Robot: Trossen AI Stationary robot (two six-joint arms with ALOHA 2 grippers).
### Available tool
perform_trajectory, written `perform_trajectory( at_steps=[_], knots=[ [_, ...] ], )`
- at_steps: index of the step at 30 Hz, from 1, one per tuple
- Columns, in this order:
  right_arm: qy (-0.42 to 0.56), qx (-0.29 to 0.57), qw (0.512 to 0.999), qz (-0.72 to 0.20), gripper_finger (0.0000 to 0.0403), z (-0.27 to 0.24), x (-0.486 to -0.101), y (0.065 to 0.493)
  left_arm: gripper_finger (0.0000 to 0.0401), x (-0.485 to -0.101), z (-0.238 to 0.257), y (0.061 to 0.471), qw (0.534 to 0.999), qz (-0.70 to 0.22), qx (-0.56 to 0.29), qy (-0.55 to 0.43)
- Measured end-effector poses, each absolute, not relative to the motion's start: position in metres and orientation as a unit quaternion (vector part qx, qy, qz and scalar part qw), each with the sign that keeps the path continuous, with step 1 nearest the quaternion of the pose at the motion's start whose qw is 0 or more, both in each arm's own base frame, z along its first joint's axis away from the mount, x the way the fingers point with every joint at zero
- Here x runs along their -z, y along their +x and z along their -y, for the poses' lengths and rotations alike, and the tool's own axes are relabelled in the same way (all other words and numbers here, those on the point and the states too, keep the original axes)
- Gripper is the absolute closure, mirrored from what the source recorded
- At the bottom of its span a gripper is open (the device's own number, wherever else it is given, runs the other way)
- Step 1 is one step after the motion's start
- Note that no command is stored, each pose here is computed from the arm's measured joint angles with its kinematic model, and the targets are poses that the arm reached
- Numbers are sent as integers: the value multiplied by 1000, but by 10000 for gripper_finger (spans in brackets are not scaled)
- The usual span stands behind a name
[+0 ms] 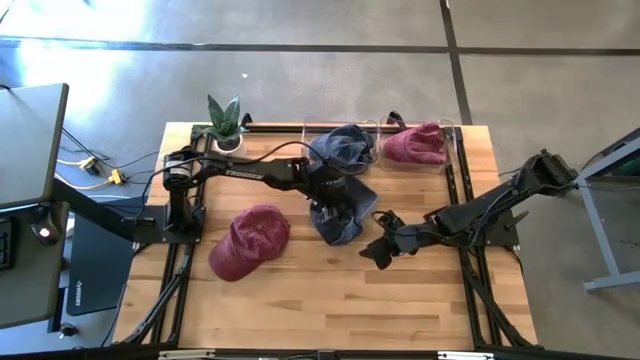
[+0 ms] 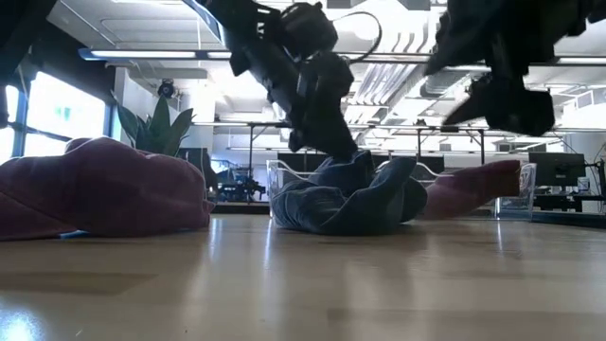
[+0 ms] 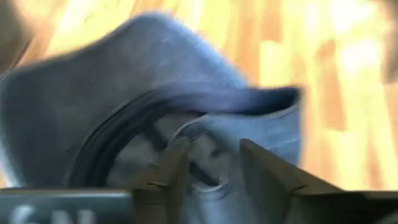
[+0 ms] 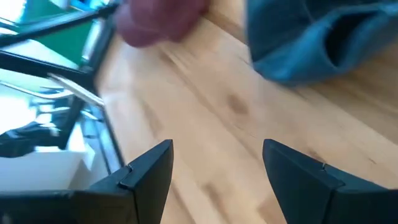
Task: Pick & Place hat
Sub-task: Put the dark blue cap into the left transparent bin
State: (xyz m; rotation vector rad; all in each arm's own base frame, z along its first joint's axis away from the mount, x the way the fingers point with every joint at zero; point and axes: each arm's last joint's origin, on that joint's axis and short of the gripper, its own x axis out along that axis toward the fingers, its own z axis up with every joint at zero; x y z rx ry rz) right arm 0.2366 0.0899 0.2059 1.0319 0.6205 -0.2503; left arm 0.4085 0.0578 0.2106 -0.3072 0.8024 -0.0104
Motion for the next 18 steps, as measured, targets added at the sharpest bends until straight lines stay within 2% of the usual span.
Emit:
perform_trajectory(
  at_steps=[4, 7, 11, 13, 16, 18],
  knots=[
    [464, 110, 840, -257, 160, -94, -211, 238, 184, -205, -61, 406, 903, -408, -45, -128],
    [439, 115, 856, -248, 160, -91, -211, 239, 155, -198, -62, 408, 901, -417, -56, -108],
    [440, 122, 856, -244, 160, -84, -211, 242, 156, -191, -61, 408, 896, -431, -26, -103],
    [442, 116, 855, -244, 160, -83, -212, 243, 165, -182, -61, 414, 897, -430, -20, -99],
    [445, 89, 856, -247, 160, -83, -215, 244, 182, -169, -60, 407, 875, -473, -25, -104],
    [447, 84, 857, -244, 160, -83, -216, 244, 197, -173, -61, 412, 885, -453, -26, -99]
  ],
)
